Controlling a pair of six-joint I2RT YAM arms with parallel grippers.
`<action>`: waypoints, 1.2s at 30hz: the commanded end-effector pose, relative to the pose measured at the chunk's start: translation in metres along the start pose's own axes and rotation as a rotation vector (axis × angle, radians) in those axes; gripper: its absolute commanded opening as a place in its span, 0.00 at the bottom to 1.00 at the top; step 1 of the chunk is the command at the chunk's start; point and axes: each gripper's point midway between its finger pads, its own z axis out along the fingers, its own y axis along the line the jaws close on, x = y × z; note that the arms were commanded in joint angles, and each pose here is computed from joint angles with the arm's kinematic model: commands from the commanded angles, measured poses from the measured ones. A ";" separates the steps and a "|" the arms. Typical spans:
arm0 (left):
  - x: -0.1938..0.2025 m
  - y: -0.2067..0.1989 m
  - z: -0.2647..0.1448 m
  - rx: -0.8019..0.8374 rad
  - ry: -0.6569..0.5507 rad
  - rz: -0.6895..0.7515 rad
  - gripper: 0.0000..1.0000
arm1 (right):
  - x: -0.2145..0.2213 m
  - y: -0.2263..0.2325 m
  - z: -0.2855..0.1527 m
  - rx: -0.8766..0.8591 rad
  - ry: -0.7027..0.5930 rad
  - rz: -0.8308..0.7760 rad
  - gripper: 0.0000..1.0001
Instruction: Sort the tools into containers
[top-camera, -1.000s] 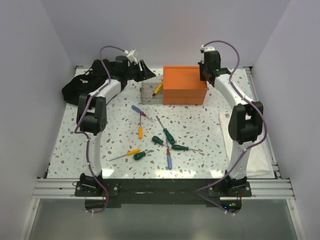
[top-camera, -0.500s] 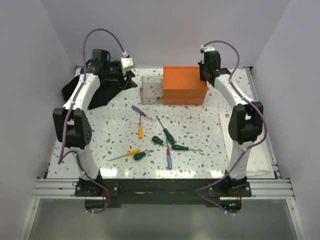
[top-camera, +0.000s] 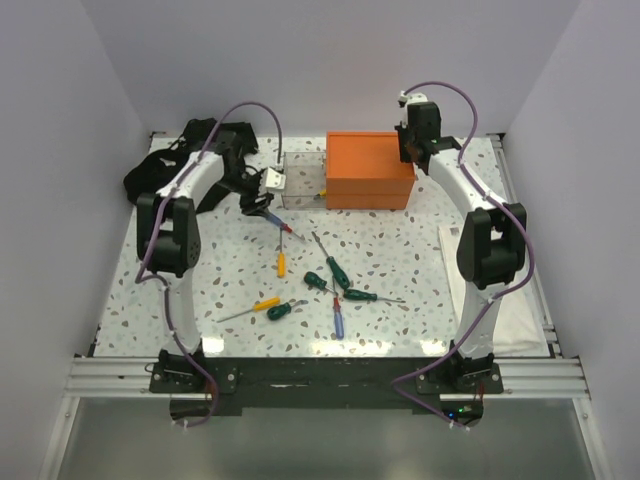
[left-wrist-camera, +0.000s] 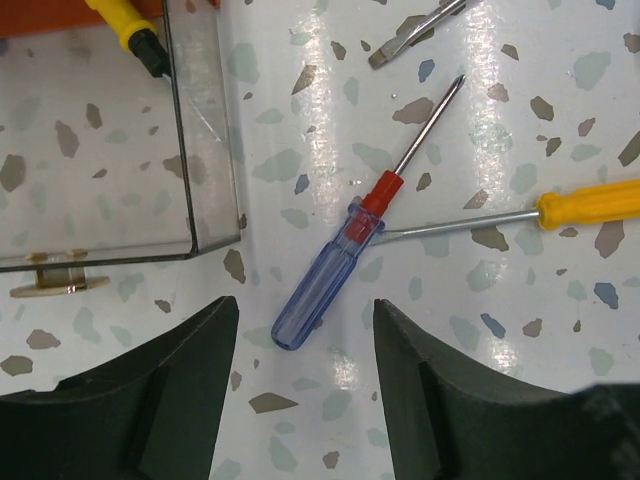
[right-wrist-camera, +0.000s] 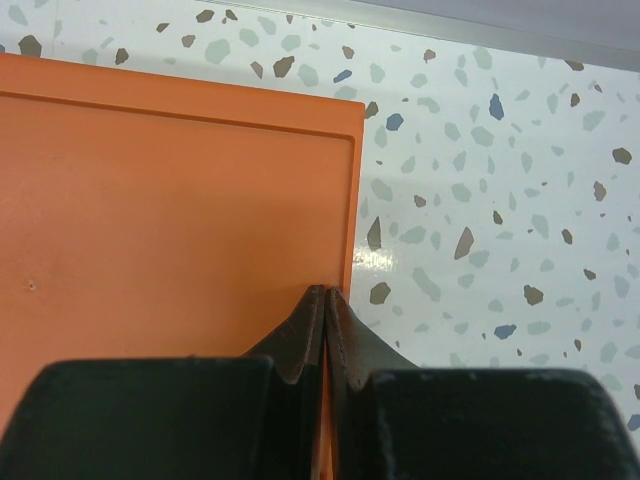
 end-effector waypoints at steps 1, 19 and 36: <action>0.004 0.001 0.025 0.043 0.008 0.073 0.61 | 0.075 -0.001 0.002 0.001 0.244 -0.074 0.03; 0.008 -0.035 0.024 0.058 0.029 0.047 0.06 | 0.079 -0.001 0.006 0.005 0.249 -0.077 0.03; -0.114 0.090 -0.051 -0.495 -0.445 -0.704 0.00 | 0.079 0.002 0.012 -0.003 0.251 -0.063 0.02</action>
